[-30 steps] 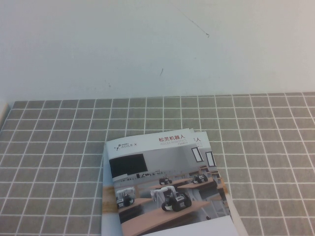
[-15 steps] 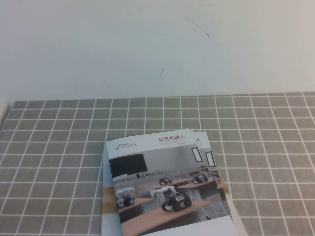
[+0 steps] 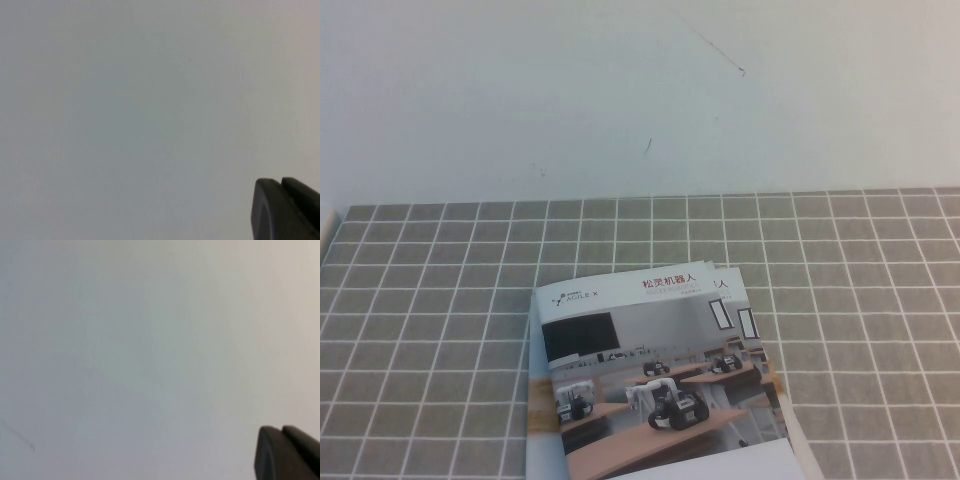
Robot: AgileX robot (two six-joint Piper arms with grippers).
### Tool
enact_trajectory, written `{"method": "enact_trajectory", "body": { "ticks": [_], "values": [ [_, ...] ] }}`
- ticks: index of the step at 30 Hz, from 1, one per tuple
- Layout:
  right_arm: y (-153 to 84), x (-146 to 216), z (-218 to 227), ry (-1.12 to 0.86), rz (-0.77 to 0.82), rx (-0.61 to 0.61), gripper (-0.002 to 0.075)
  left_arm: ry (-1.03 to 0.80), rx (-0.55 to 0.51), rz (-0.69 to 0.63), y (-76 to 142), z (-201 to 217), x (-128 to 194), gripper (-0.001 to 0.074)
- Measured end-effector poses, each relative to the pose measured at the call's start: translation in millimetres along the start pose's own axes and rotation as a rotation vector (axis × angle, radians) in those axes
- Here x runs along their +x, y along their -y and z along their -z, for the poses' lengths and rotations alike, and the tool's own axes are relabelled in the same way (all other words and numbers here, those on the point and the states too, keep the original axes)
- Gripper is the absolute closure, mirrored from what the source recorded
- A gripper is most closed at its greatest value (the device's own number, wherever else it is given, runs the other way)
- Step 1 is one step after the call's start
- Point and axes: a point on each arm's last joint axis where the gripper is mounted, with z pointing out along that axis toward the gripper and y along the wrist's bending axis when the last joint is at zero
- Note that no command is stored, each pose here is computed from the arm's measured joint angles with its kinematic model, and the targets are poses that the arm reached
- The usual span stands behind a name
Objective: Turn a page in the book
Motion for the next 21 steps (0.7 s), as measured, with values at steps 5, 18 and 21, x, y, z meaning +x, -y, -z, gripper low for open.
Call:
{"method": "enact_trajectory", "body": {
  "ticks": [5,18,21],
  "values": [
    [1.5,-14.2,1.0,0.152,-0.038,0.014,0.0729,-0.13,0.006,0.047,2.2,-7.7,-23.7,0.0738],
    [-9.8,-59.8,-17.2,-0.35,-0.012,-0.055,0.0729,-0.515,0.035,0.105,12.3,-79.2,-93.9,0.0738],
    [-12.4,-58.9,-31.6,-0.579,0.033,-0.082,0.0729,-0.679,0.033,0.179,15.4,-101.1,-72.3,0.0738]
  ]
}}
